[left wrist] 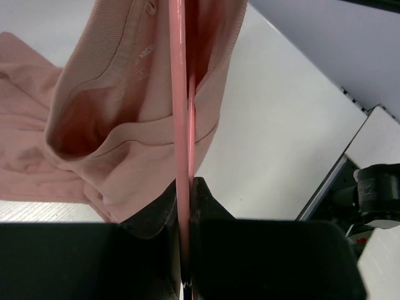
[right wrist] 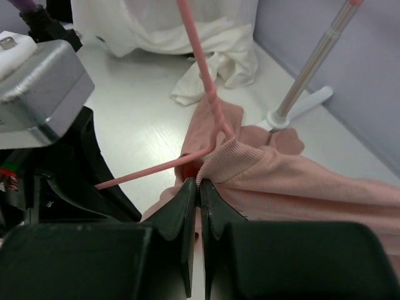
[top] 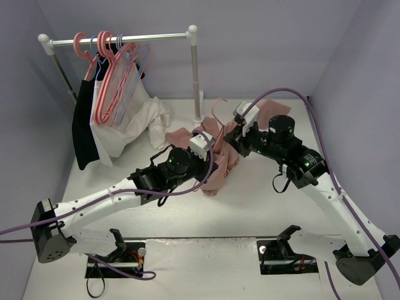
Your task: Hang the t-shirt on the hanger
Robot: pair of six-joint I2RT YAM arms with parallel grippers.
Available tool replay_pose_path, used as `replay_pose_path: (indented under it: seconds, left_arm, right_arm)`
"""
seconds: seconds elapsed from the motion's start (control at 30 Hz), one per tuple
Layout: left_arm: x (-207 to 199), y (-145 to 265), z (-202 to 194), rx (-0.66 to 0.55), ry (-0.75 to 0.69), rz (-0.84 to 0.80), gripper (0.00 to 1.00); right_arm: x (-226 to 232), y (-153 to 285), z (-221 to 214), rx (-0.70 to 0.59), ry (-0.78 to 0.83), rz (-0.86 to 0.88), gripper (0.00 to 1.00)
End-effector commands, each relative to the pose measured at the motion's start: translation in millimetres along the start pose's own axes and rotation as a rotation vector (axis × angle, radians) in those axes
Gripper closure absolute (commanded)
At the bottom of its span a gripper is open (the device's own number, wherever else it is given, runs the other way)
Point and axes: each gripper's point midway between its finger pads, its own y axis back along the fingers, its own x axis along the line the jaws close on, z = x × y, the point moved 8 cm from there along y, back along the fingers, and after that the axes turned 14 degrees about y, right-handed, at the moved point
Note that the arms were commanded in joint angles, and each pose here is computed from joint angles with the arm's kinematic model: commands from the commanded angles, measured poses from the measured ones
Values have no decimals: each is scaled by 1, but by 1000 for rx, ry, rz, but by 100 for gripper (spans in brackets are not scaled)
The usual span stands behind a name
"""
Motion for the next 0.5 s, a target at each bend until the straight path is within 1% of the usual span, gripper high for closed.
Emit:
replay_pose_path:
  seconds: [0.0, 0.07, 0.2, 0.3, 0.37, 0.47]
  left_arm:
    - [-18, -7, 31, -169, -36, -150, 100]
    - [-19, -10, 32, -173, -65, -191, 100]
    - [-13, -7, 35, -195, -124, -207, 100]
    - [3, -6, 34, -194, -141, -231, 100]
    - [8, -6, 34, -200, -134, -273, 100]
    - [18, -15, 21, -191, -136, -308, 100]
  right_arm:
    - [8, -5, 0, -54, 16, 60, 99]
    - [11, -7, -5, -44, 11, 72, 96]
    - [10, -6, -12, -16, 23, 42, 95]
    - [7, -5, -13, -4, 48, 27, 88]
    - [7, -6, -15, 6, 62, 35, 87]
    - [9, -12, -16, 16, 68, 82, 87]
